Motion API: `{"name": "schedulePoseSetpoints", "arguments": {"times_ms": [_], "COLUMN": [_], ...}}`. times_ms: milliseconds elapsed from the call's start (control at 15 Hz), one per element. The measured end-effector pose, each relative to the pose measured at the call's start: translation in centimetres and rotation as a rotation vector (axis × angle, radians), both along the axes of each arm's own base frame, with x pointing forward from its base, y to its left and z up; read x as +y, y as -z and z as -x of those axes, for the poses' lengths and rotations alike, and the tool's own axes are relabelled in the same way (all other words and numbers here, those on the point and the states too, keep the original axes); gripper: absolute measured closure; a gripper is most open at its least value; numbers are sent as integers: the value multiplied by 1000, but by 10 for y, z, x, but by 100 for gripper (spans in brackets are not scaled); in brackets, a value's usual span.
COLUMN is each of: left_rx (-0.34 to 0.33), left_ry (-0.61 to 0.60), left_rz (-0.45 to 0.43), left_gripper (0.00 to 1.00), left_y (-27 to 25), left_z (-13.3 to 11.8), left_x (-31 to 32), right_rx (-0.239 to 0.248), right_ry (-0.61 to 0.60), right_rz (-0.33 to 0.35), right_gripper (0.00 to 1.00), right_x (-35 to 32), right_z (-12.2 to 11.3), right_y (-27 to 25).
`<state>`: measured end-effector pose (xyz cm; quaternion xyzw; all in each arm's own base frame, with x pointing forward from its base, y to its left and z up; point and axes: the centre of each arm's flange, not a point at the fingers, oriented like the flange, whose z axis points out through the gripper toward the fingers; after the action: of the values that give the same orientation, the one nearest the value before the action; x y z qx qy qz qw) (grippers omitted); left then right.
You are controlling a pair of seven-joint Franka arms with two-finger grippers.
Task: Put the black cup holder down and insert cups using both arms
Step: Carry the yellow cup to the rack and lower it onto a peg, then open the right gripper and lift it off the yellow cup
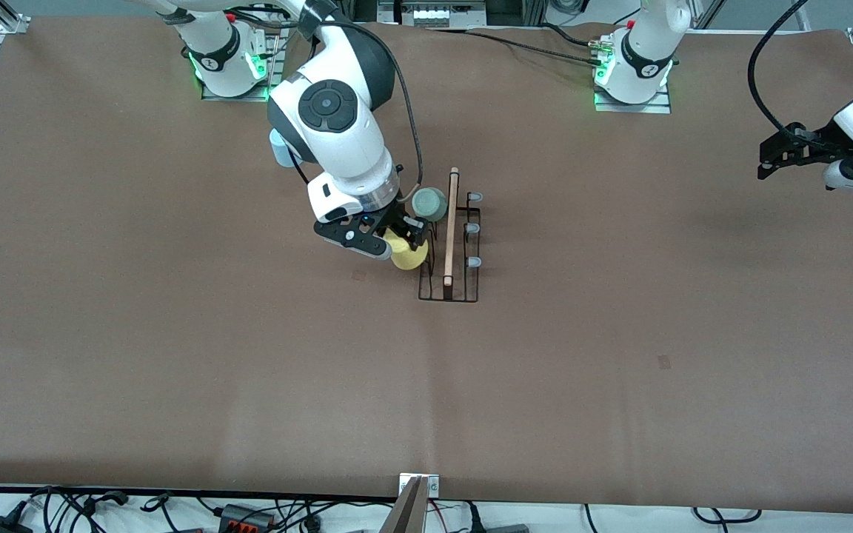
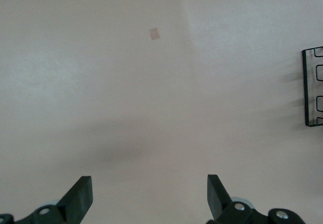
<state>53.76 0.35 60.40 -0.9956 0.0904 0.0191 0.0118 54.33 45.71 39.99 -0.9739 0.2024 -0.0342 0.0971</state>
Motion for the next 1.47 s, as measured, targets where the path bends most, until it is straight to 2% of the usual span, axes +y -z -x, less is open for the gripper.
{"name": "schedulePoseSetpoints", "arguments": {"times_ms": [535,1003,1137,1203,1270,1337,1471], "left_rx": [1,8,21,24,25,25,25], "left_ry": [-1,-3,-3,-3,-3,-3,-5], "left_rz": [2,10,10,10,10,10,10], "left_gripper": [0,0,0,0,0,0,0], "left_y": [0,1,2,2,2,2,2], "left_z": [0,1,2,3,3,3,3], "left_x": [0,0,0,0,0,0,1], "right_rx": [-15,-5,-8,-9,-9,-10,-13], "right_ry": [-12,-13,-6,-5,-5,-5,-3], "right_rz": [2,10,5,4,4,4,4], "right_gripper": [35,35,26,12,4,0,0], "right_x": [15,15,16,16,16,16,15], "right_z": [1,-1,-2,-2,-2,-2,-4], "right_y": [31,51,50,50,50,49,48]}}
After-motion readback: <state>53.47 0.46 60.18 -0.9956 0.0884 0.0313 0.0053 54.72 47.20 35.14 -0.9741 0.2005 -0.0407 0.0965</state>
